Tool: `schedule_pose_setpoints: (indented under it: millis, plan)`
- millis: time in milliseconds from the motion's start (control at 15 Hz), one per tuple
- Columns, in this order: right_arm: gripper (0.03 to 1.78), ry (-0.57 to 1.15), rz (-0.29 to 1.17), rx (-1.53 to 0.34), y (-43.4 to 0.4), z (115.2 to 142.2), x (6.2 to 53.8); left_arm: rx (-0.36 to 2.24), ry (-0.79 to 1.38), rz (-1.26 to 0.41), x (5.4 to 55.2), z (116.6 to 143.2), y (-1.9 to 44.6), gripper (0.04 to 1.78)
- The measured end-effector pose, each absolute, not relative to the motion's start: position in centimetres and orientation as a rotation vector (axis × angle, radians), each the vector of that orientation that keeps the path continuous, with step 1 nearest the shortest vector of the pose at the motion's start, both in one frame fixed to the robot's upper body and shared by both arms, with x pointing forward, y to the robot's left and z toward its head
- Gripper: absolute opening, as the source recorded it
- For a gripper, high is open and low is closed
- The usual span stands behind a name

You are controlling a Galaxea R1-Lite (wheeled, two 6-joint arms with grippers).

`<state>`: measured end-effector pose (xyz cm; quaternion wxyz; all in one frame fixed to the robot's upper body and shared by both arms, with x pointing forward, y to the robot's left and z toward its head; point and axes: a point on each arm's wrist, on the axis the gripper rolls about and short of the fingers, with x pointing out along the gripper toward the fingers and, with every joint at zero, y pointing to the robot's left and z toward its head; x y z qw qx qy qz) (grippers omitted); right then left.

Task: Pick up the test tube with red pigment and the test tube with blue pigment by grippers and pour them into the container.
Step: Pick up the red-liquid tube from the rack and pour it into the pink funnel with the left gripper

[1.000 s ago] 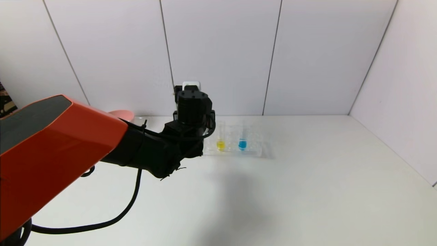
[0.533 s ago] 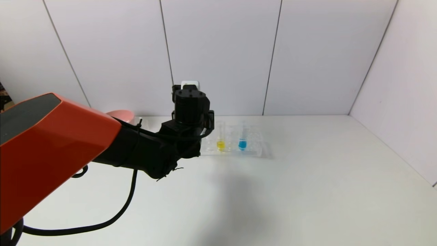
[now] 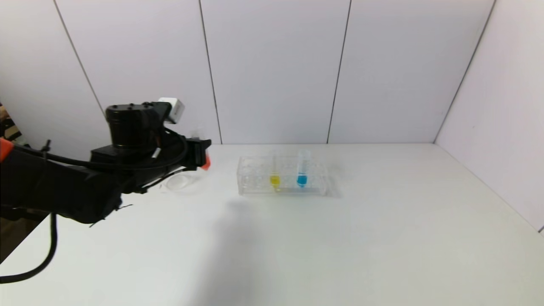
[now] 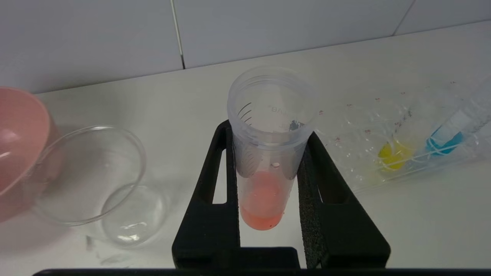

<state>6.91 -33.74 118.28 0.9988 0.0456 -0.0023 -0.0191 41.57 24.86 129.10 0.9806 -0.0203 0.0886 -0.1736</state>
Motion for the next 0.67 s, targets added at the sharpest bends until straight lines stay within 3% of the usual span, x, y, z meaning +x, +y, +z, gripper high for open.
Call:
schedule_pose_setpoints:
  millis: [400,667]
  plan:
    - [1.77,-0.004,-0.039,0.091,-33.7,118.3,6.9,-0.053,0.148,-0.449,38.6,130.4,38.2,0.45]
    - [1.77,-0.005,-0.038,0.091,-33.7,118.3,6.9,0.041,0.157,-0.467,37.2,129.5,43.0,0.45]
